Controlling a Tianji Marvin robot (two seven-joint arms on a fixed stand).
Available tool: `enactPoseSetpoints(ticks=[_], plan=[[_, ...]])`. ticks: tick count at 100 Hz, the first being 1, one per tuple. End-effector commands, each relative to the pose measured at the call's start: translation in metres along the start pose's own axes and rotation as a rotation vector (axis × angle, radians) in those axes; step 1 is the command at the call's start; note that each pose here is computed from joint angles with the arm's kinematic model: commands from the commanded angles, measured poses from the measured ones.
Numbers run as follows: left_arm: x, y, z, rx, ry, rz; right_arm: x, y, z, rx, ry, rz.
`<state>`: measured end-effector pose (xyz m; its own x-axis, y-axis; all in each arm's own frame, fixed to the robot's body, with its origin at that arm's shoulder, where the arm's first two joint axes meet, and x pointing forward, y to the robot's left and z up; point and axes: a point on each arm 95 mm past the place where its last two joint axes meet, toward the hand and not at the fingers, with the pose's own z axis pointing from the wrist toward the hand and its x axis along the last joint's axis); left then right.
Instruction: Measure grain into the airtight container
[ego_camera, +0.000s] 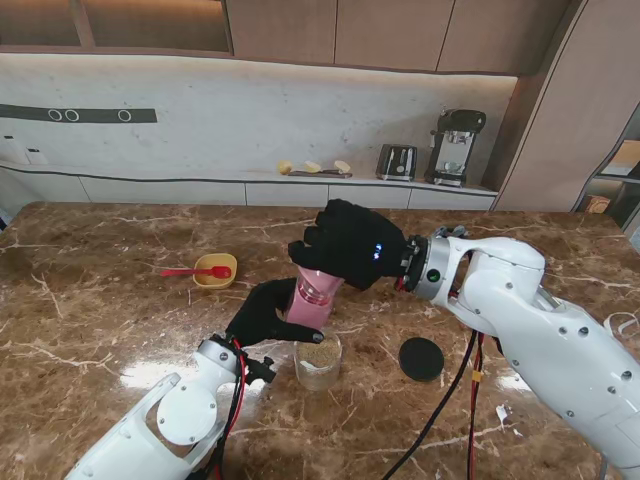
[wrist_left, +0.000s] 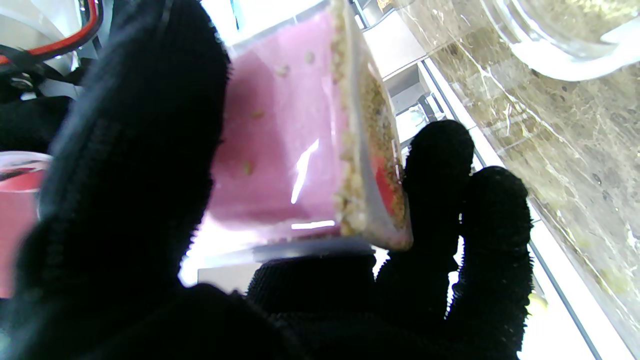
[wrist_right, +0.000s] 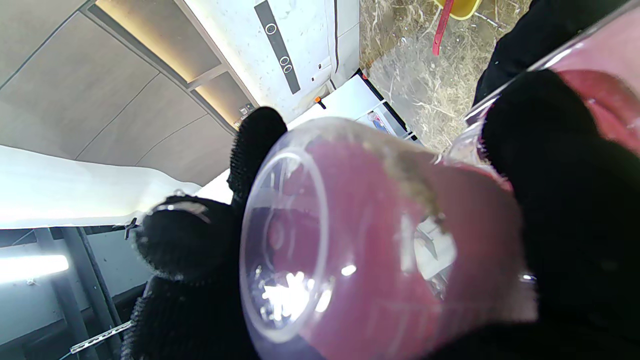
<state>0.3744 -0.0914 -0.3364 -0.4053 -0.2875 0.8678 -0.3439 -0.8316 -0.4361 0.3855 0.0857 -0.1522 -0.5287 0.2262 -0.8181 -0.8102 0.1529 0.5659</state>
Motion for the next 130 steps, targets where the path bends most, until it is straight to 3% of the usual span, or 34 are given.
enactPoseSetpoints(ticks=[1, 130], plan=[[0.0041, 0.0004, 0.0024, 0.008, 0.012, -0.007, 0.0034, -0.0006, 0.0006, 0.01, 0.007, 0.009], [0.004, -0.0005, 0.0029, 0.008, 0.016, -0.006, 0.0016, -0.0006, 0.001, 0.019, 0.014, 0.027]])
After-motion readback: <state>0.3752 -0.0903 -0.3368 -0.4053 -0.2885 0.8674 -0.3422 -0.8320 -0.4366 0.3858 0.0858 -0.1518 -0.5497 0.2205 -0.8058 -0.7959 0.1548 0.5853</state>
